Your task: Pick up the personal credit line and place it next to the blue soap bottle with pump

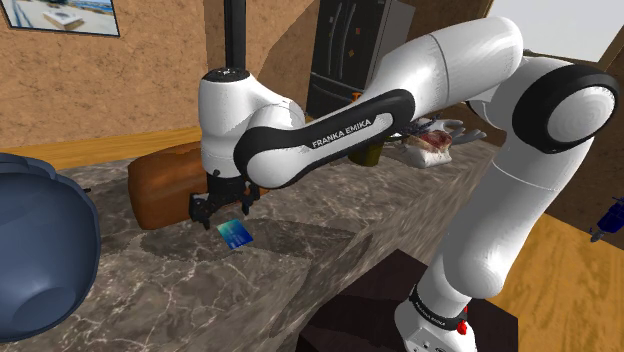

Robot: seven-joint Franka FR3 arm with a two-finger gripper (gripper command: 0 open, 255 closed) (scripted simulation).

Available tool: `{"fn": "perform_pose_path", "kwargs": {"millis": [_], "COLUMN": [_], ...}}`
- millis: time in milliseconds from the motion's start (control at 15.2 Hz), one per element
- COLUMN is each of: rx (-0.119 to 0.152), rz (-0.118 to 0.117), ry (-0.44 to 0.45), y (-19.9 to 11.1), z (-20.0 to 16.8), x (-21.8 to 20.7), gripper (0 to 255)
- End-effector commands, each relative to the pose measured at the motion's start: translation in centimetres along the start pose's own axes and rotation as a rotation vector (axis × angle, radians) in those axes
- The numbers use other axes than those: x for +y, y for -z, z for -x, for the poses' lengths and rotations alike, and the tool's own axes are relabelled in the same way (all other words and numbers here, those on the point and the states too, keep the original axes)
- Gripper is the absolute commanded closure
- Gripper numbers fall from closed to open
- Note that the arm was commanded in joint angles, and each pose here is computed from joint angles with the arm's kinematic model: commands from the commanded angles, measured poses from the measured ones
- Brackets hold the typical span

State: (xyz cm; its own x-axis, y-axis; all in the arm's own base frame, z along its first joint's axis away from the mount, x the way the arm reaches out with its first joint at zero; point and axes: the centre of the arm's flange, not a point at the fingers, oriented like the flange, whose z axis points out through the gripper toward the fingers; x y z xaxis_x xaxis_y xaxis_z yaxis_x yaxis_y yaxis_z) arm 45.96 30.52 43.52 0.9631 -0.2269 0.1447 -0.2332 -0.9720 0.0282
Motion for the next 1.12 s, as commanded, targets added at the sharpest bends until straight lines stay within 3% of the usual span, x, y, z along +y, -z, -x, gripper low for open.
{"fn": "perform_pose_path", "kwargs": {"millis": [0,132,198,792,1056], "rx": [0.0,0.0,0.0,0.0,0.0], "rz": [0.0,0.0,0.0,0.0,0.0], "ry": [0.0,0.0,0.0,0.0,0.0], "y": [0.0,0.0,0.0,0.0,2.1], "z": [0.0,0.0,0.0,0.0,-0.3], "x": [0.0,0.0,0.0,0.0,0.0], "gripper": [0,0,255,255,255]}}
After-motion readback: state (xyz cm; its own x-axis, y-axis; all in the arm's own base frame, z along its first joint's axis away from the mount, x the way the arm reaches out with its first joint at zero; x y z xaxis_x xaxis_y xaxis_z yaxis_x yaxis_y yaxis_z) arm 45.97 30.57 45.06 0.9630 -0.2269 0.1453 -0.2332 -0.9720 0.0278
